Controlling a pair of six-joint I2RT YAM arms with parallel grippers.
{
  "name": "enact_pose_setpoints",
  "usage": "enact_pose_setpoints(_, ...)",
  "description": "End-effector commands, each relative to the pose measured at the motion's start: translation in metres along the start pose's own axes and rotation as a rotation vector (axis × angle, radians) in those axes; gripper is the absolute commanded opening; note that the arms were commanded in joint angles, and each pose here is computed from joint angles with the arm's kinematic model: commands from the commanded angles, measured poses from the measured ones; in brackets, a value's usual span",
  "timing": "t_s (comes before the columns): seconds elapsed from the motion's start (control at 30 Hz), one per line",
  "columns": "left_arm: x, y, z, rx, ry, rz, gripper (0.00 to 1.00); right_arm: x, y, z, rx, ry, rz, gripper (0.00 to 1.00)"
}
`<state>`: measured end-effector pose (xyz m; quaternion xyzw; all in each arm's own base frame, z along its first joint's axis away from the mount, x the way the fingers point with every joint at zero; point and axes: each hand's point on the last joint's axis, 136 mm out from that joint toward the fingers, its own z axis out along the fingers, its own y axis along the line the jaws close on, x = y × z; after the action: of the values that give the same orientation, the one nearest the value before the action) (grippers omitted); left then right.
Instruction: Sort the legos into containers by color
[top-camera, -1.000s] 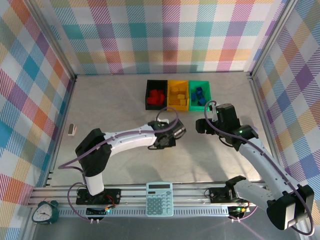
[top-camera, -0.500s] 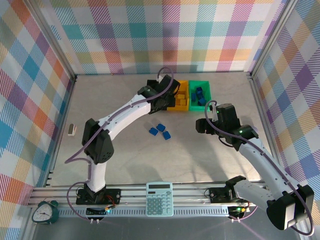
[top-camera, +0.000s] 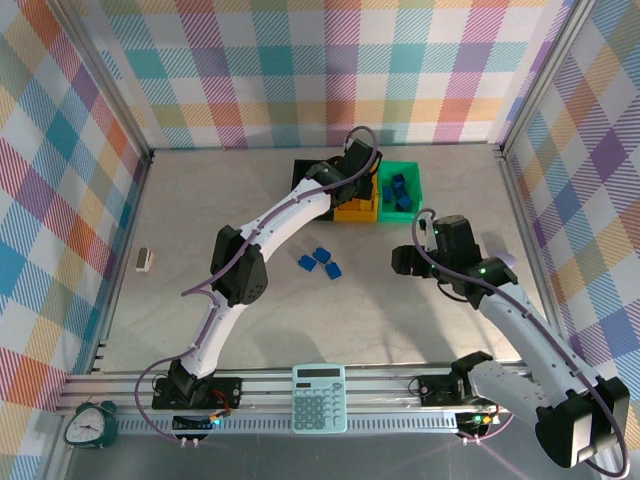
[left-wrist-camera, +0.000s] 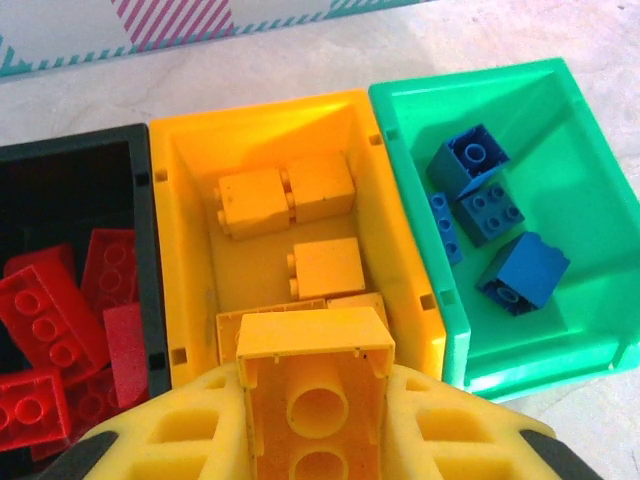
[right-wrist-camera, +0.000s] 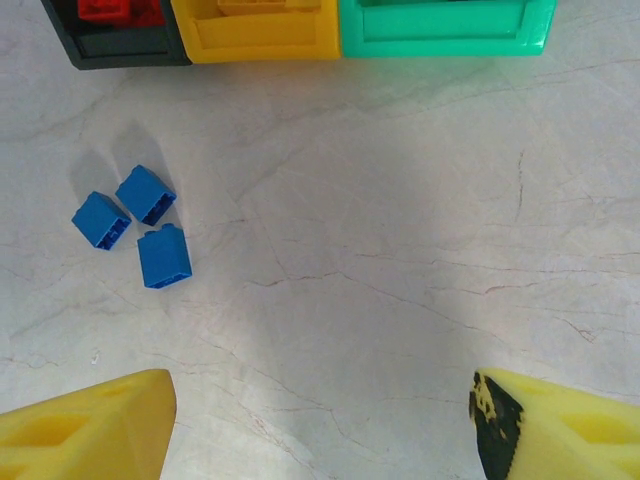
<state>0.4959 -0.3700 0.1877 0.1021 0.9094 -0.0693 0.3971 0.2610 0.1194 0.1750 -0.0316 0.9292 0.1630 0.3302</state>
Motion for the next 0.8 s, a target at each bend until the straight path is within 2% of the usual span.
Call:
enact_pose_setpoints(0.0,-0.011,0.005,0.015,-0.013,-0.055,0.006,0.27,0.005,0.005,-0.004,-0.04,0.01,0.028,0.77)
enact_pose_setpoints(0.1,-0.012,0.006,0.026,-0.027,-0.083,0.025,0.36,0.002,0.011,-0.006,-0.067,0.003,0.033,0.77)
enact_pose_setpoints(0.3,-0.02,0.019,0.04,-0.038,-0.106,0.004,0.4,0.002,0.012,-0.008,-0.066,0.006,0.027,0.77)
enact_pose_setpoints(0.4,-0.023,0.025,0.038,-0.032,-0.103,-0.007,0.46,0.003,0.012,-0.007,-0.066,0.011,0.026,0.77)
enact_pose_setpoints(0.57,-0.033,0.025,0.014,0.011,-0.131,-0.015,0.61,0.002,0.014,-0.002,-0.069,0.02,0.021,0.78)
enact_pose_setpoints(0.77,-0.037,0.024,-0.042,0.113,-0.169,0.003,0.67,0.002,0.019,0.005,-0.077,0.032,-0.005,0.78)
